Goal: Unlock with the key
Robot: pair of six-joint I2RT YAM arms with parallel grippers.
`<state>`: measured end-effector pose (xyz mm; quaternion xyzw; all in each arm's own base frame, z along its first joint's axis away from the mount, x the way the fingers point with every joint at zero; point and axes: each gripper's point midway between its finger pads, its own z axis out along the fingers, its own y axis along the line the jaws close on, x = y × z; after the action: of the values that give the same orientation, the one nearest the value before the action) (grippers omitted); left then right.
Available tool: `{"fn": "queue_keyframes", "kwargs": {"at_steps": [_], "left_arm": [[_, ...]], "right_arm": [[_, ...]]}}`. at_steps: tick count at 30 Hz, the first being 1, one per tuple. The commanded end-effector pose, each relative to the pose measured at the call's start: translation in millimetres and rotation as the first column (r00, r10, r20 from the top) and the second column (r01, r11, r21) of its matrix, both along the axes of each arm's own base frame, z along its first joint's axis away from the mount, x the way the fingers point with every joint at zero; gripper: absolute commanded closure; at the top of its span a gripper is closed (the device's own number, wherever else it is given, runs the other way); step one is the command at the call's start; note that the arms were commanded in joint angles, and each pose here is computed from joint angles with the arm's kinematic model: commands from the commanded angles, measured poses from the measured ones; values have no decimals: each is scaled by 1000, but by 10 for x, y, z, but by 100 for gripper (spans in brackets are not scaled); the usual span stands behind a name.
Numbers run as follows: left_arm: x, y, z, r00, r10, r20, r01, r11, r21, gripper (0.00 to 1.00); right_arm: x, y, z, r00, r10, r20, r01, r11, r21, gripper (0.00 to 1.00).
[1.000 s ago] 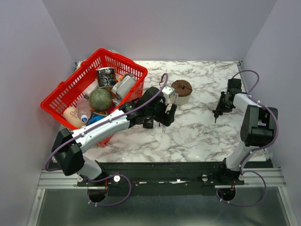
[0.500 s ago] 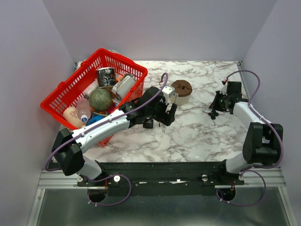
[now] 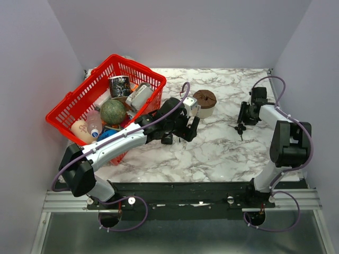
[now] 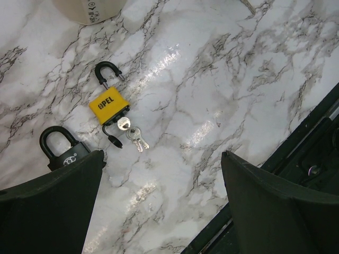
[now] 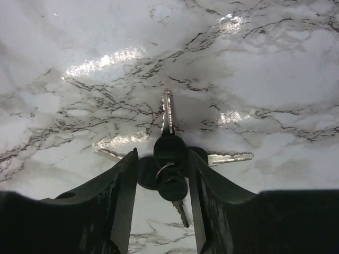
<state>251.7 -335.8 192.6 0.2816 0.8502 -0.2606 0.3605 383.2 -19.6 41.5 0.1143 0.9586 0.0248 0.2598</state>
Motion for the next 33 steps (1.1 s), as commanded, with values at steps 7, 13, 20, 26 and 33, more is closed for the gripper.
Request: {"fn": "queue_keyframes", "kwargs": {"at_steps": [7, 13, 20, 26, 33], "left_arm": [[13, -18, 9, 1000, -4, 14, 4, 1000, 2, 1], [14, -24, -2, 1000, -5, 11, 5, 1000, 3, 1], [9, -22, -14, 1000, -7, 7, 7, 1000, 6, 1], [9, -31, -46, 1000, -8, -1, 8, 1000, 11, 1], [12, -34, -42, 1000, -8, -1, 8, 1000, 11, 1]], "right_arm": [[-61, -186, -98, 995, 0, -102, -10, 995, -98, 53], [-46, -112, -144, 992, 36, -121, -43, 997, -62, 52], [-56, 16, -202, 987, 80, -142, -85, 996, -27, 49], [-85, 35, -298, 978, 90, -189, -104, 992, -65, 52], [-82, 110, -266, 979, 98, -177, -109, 993, -49, 83]]}}
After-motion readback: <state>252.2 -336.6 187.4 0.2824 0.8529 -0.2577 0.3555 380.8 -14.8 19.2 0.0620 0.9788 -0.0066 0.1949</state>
